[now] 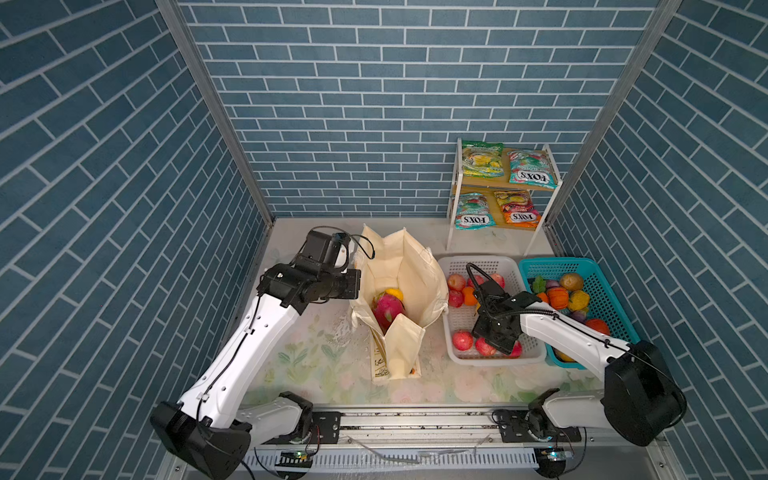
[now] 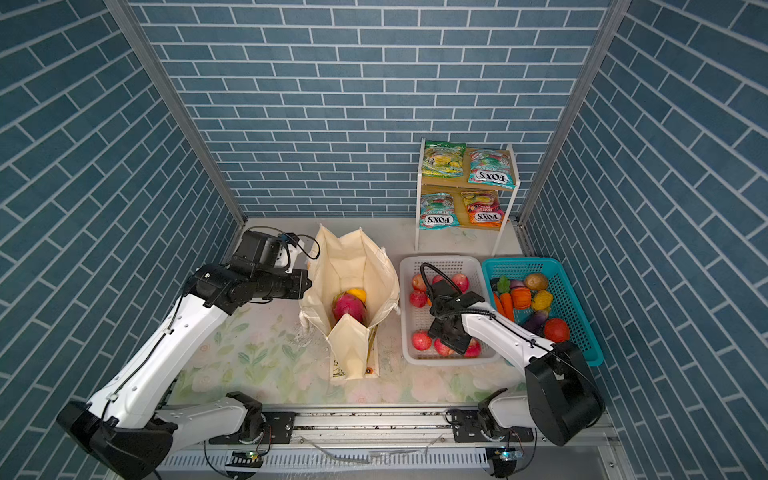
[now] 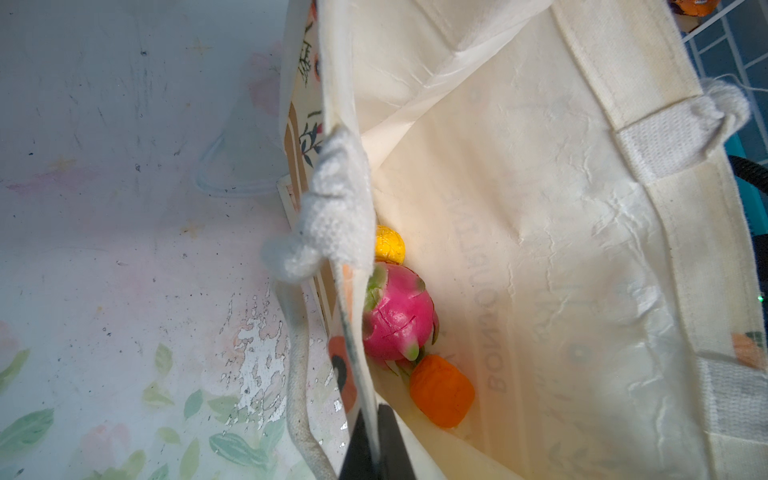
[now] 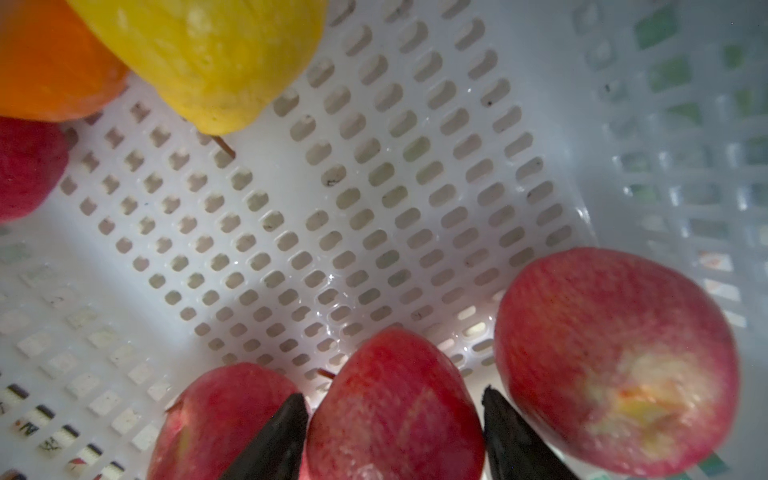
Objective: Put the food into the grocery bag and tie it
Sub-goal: 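Lower the right gripper onto a red apple in the white basket and close, then lift the red apple with the right gripper and carry it over the bag, then lower the red apple into the bag and open the right gripper, then raise the right gripper out of the bag and move it over the teal basket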
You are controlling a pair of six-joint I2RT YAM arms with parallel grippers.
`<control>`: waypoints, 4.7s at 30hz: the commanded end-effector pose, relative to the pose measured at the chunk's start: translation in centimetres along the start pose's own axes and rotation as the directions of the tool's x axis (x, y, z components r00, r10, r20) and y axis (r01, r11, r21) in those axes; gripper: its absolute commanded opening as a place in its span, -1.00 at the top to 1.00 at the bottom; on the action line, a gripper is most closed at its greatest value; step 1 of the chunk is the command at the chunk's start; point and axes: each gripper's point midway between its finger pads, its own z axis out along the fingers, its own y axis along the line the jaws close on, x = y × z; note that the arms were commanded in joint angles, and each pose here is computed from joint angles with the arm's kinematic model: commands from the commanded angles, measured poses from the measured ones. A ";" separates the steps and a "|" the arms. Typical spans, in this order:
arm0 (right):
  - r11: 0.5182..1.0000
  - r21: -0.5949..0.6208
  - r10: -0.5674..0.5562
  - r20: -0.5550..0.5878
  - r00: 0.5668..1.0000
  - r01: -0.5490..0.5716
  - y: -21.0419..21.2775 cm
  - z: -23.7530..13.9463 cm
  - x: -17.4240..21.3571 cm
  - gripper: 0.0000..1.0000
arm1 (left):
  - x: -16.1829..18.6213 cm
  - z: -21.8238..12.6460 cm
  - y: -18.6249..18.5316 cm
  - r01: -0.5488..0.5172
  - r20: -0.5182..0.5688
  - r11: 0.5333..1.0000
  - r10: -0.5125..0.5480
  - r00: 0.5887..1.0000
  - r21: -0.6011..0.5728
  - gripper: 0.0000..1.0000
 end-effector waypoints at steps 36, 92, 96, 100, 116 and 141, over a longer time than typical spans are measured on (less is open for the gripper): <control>0.998 -0.056 -0.011 0.294 0.956 0.029 0.1 -12.2 -5.6 0.04 | 0.6 0.0 0.0 -0.012 -0.009 1.000 0.012 1.000 0.000 1.00; 0.576 -0.347 -0.651 0.354 0.672 0.741 28.4 -17.9 4.8 0.21 | 0.2 0.5 -0.5 -0.015 -0.012 1.000 0.015 1.000 0.017 1.00; 0.590 -0.304 -0.669 0.333 0.664 0.748 28.7 -15.8 4.6 0.20 | 0.2 0.3 -0.5 -0.019 -0.010 1.000 0.019 1.000 0.016 1.00; 0.601 -0.265 -0.691 0.300 0.657 0.754 29.0 -13.5 4.6 0.19 | 0.1 0.3 -0.5 -0.021 -0.008 1.000 0.021 1.000 0.016 1.00; 0.621 -0.169 -0.743 0.183 0.643 0.766 28.5 -6.8 5.0 -0.02 | 0.2 -0.2 -0.5 -0.024 0.001 1.000 0.024 1.000 0.014 1.00; 0.623 -0.175 -0.375 0.789 0.488 0.762 23.0 -35.7 -3.9 -0.97 | 0.5 -0.6 -0.1 -0.021 -0.001 1.000 0.021 1.000 -0.004 1.00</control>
